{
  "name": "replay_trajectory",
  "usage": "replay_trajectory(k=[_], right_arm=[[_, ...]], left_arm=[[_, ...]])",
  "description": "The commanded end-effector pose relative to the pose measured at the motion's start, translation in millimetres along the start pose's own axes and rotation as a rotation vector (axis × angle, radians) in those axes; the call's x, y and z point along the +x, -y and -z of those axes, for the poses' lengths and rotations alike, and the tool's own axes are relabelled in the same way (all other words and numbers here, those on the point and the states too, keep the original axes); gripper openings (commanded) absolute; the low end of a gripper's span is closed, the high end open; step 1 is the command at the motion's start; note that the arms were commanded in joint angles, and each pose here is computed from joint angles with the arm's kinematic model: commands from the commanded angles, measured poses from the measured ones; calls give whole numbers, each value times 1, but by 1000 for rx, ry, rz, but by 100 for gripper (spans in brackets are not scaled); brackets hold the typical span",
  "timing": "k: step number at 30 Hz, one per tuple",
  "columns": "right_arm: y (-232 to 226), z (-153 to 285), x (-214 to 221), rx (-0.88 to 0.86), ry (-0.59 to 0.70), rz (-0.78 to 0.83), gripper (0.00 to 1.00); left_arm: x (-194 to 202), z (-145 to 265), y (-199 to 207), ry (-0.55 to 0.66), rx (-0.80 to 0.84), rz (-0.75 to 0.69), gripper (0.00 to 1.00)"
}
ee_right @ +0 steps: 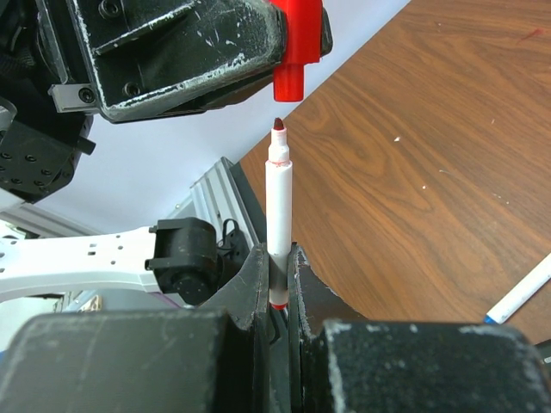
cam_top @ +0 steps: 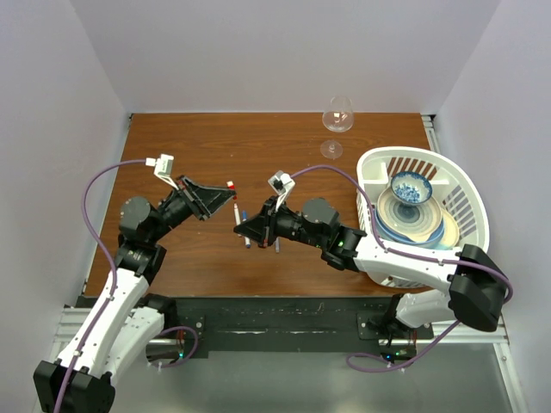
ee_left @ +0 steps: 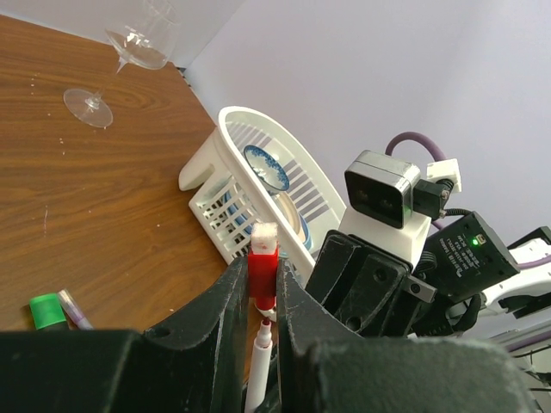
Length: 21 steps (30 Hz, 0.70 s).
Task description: Insert the pens into the pen caps
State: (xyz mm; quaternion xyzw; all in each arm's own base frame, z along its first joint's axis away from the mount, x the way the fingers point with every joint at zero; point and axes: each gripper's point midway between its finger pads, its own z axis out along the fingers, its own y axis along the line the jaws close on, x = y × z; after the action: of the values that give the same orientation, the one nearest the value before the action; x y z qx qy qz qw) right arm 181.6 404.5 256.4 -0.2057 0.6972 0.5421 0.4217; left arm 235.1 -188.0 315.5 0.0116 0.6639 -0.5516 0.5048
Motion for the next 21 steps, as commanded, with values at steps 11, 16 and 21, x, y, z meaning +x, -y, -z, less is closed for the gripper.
replay_trajectory(k=[11, 16, 21], right_arm=[[-8, -3, -19, -3, 58, 21, 0], [-8, -5, -22, 0, 64, 23, 0], [-9, -6, -26, 4, 72, 28, 0]], left_arm=[[10, 6, 5, -15, 42, -20, 0], [12, 8, 5, -21, 47, -17, 0], [16, 9, 5, -36, 51, -13, 0]])
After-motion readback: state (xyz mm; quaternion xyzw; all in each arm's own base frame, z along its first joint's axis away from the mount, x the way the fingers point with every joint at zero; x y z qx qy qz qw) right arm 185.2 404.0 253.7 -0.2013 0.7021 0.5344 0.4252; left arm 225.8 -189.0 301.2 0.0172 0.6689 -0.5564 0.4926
